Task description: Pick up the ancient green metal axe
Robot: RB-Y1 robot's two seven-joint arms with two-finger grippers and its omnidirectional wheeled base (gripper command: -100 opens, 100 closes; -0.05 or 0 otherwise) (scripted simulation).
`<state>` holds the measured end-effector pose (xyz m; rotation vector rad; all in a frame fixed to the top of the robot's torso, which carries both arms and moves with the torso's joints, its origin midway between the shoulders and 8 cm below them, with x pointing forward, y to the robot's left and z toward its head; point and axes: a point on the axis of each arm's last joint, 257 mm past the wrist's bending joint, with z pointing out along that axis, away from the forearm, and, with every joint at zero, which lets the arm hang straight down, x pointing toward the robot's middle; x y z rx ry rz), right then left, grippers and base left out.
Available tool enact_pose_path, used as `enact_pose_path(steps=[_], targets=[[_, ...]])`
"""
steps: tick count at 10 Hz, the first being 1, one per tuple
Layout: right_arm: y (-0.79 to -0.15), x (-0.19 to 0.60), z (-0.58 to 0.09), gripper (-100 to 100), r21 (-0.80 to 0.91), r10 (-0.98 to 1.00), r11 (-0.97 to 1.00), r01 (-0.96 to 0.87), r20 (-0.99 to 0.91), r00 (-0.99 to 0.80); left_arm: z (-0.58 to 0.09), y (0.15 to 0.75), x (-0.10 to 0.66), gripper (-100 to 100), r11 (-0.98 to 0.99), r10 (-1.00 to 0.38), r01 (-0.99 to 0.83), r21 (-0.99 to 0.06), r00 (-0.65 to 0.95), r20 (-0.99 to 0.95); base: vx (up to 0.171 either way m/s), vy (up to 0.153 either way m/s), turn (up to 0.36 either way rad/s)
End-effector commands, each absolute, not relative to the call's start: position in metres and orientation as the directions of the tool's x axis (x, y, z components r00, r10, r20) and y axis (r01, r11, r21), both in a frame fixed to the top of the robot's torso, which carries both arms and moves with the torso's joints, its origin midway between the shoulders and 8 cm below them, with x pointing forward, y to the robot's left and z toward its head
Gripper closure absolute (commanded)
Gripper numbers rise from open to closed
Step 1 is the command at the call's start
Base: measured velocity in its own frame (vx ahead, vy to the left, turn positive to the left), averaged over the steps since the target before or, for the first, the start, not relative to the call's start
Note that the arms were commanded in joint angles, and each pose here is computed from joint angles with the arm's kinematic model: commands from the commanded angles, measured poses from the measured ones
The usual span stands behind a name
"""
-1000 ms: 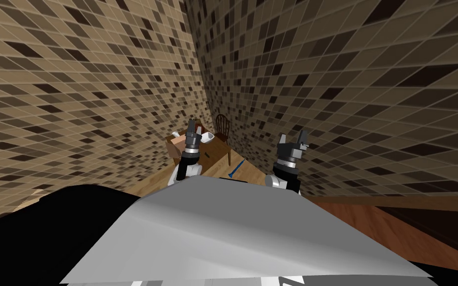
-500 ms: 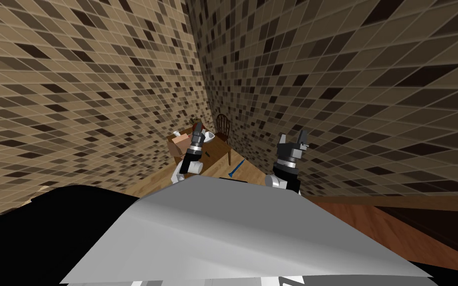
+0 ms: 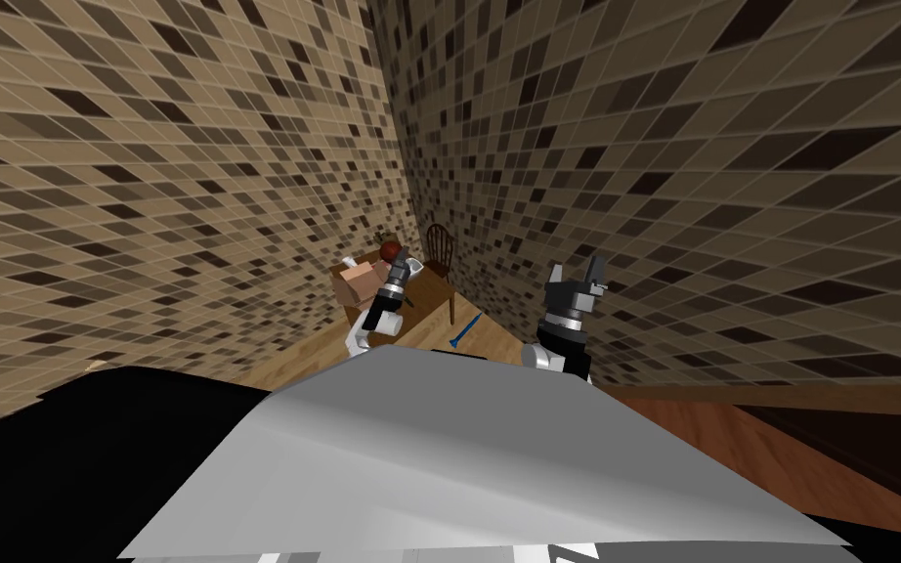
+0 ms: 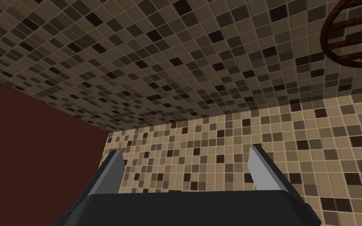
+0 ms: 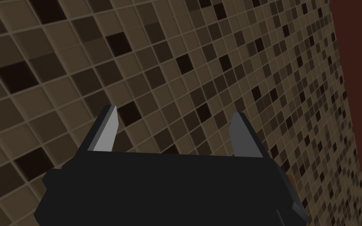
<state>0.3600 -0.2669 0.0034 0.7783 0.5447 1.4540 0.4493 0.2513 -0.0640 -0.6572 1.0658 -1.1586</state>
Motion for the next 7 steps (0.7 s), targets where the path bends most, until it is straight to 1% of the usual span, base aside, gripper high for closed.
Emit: enact_pose_path(steps=[1,7], targets=[[-0.267,0.360,0.003,0,0.748,0.989,-0.051,-0.662,0.128,0.069,-0.068,0.254,0.455,-100,0.312,-0.945,0.377,-0.872,0.029,-0.326,-0.012,-0.003,0.000],[-0.267,0.360,0.003,0,0.748,0.989,-0.051,-0.662,0.128,0.069,-0.121,0.260,0.495,-100,0.358,-0.928,0.213,-0.909,-0.022,-0.371,-0.017,0.000,0.000]])
